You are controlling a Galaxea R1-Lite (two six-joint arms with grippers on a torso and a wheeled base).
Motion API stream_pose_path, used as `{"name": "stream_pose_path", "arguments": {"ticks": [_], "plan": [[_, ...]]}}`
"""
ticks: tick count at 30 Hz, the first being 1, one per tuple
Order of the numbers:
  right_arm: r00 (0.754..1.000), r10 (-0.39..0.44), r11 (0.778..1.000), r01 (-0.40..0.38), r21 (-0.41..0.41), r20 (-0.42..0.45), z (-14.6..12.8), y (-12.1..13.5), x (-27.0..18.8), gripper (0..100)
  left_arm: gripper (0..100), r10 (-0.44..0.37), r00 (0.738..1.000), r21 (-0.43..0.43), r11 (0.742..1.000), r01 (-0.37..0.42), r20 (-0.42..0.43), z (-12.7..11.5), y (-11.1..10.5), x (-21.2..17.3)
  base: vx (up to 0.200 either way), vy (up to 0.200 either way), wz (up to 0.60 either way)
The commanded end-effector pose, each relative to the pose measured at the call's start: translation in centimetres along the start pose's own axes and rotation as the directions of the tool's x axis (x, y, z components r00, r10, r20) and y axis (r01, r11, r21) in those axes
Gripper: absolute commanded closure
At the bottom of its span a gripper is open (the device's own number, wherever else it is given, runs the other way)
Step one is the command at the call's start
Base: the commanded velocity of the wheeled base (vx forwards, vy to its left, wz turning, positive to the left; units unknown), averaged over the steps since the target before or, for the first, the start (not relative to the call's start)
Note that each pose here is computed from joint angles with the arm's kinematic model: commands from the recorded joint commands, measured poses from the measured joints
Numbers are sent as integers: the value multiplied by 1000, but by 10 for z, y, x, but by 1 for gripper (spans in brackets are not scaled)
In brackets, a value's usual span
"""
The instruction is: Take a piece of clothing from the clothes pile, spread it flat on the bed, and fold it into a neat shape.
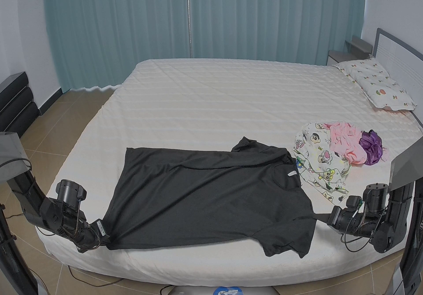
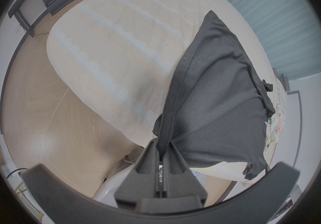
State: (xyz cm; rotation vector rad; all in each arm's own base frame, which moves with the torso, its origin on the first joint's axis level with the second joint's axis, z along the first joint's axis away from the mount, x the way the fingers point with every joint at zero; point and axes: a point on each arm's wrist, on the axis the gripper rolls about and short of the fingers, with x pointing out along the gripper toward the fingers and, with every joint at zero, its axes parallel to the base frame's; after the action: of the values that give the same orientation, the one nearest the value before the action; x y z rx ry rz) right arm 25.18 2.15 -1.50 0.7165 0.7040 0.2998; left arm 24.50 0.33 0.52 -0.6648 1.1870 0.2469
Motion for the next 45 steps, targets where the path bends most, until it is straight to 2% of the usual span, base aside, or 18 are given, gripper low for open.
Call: {"name": "stream_pose_path", "arguments": {"ticks": [1, 5, 9, 12, 13, 18, 21, 23, 27, 34, 39, 45], "plan": [[999, 14, 1000, -14, -9, 30, 8, -8, 21, 100, 100, -19, 1000, -4, 1000, 19, 15, 7, -4, 2, 0, 0, 0], [998, 31, 999, -29, -25, 56, 15, -12, 40, 100, 100, -23, 999, -20, 1000, 23, 31, 12, -3, 8, 0, 0, 0], [991, 1, 999, 5, -46, 130, 23, -18, 67, 100, 100, -40, 997, -47, 998, 43, 61, 16, -3, 14, 0, 0, 0], [994, -9, 998, 15, -53, 110, 14, -20, 76, 100, 100, -43, 997, -47, 998, 46, 65, 16, -3, 14, 0, 0, 0], [994, -8, 998, 14, -54, 106, 13, -19, 77, 0, 100, -44, 997, -47, 998, 47, 66, 16, -3, 14, 0, 0, 0], [994, -12, 998, 19, -66, 105, 13, -14, 69, 0, 100, -43, 997, -47, 998, 46, 65, 16, -3, 14, 0, 0, 0], [990, -13, 998, 21, -57, 139, 23, -10, 49, 0, 100, -44, 997, -47, 998, 47, 64, 15, -3, 14, 0, 0, 0], [991, -11, 999, 17, -47, 131, 23, -7, 35, 0, 100, -43, 997, -48, 998, 46, 63, 15, -3, 14, 0, 0, 0], [998, 54, 998, -54, -27, -16, 3, -2, 14, 0, 100, -45, 997, -47, 998, 48, 63, 15, -3, 14, 0, 0, 0], [987, 25, 994, -41, -101, -158, -29, -9, 28, 0, 100, -45, 997, -47, 998, 48, 63, 15, -3, 14, 0, 0, 0], [988, -24, 990, 2, -139, -156, -37, -10, 37, 0, 100, -46, 997, -48, 998, 49, 65, 16, -4, 14, 0, 0, 0], [985, -6, 988, -22, -154, -174, -43, -2, 41, 0, 100, -47, 997, -48, 998, 50, 66, 16, -4, 14, 0, 0, 0]]}}
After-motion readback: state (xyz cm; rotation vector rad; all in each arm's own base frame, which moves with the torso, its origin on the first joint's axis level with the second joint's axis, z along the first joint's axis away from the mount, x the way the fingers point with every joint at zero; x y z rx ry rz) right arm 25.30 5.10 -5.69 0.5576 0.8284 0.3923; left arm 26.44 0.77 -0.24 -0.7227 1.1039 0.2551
